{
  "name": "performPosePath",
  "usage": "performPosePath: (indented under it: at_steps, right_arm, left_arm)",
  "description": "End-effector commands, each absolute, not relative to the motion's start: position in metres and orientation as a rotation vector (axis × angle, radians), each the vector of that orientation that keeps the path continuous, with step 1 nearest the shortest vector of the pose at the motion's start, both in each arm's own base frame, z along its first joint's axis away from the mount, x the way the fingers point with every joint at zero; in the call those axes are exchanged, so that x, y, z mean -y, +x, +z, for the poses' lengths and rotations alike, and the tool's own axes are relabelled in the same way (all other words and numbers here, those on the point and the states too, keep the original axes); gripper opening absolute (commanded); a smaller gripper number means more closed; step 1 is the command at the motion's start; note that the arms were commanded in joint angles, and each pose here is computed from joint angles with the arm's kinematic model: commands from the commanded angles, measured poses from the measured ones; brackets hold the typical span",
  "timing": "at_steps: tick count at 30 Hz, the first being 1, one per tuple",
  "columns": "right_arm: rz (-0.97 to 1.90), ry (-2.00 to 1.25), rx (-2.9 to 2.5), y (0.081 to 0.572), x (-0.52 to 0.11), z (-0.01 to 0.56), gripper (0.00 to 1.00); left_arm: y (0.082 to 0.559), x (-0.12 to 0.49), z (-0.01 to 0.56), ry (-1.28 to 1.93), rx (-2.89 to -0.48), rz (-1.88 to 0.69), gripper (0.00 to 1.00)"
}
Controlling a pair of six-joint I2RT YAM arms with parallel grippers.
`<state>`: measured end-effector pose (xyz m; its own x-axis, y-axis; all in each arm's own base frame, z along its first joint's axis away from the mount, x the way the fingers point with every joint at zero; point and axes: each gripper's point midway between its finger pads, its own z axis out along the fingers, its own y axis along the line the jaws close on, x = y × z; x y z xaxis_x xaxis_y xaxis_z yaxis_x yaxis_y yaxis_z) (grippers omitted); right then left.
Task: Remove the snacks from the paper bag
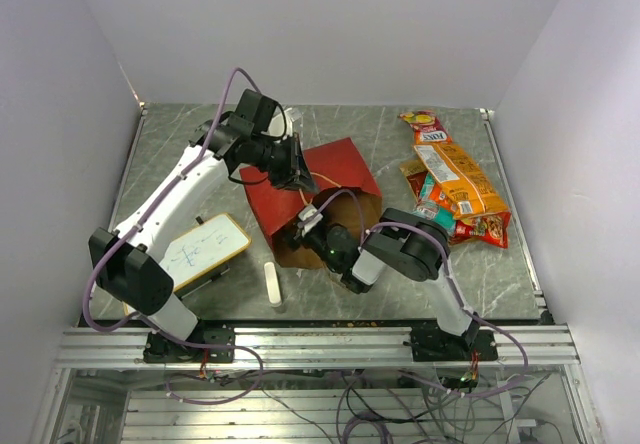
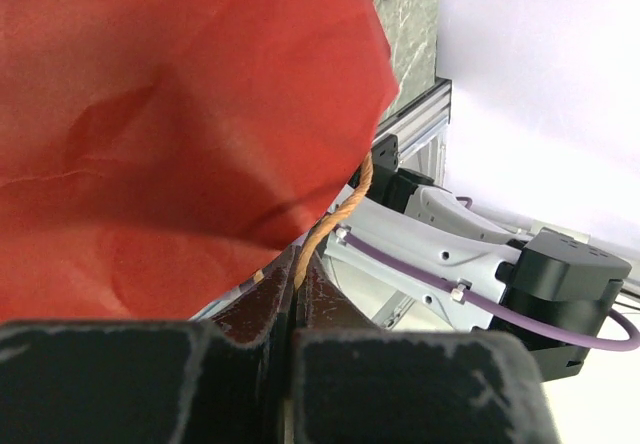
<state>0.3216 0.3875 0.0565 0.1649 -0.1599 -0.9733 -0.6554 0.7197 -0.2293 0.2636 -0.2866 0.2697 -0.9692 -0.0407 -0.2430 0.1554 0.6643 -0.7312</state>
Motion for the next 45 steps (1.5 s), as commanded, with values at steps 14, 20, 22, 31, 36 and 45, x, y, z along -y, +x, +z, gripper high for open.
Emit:
performPosePath:
  at_steps: [14,20,22,31,36,45]
  right_arm:
    - [0.574,-0.543,-1.364,0.299,-0.381,0.092,0.76]
    - [0.573,-0.550,-1.380,0.294,-0.376,0.089,0.79]
    - [0.577,-0.541,-1.378,0.293,-0.376,0.090,0.80]
    - [0.522,-0.530,-1.451,0.306,-0.407,0.075,0.83]
    - [0.437,-0.570,-1.546,0.316,-0.414,0.048,0.78]
    - [0.400,-0.706,-1.669,0.303,-0.409,0.003,0.42]
  left_arm:
    - [0.251,0.283,0.314,0.220,-2.504,-1.330,0.07]
    - [0.236,0.280,0.331,0.234,-2.453,-1.393,0.07]
    - [0.233,0.279,0.334,0.233,-2.446,-1.405,0.07]
    - [0.230,0.279,0.337,0.202,-2.444,-1.427,0.07]
    - [0.232,0.281,0.332,0.183,-2.457,-1.423,0.07]
    - [0.233,0.277,0.333,0.151,-2.441,-1.404,0.07]
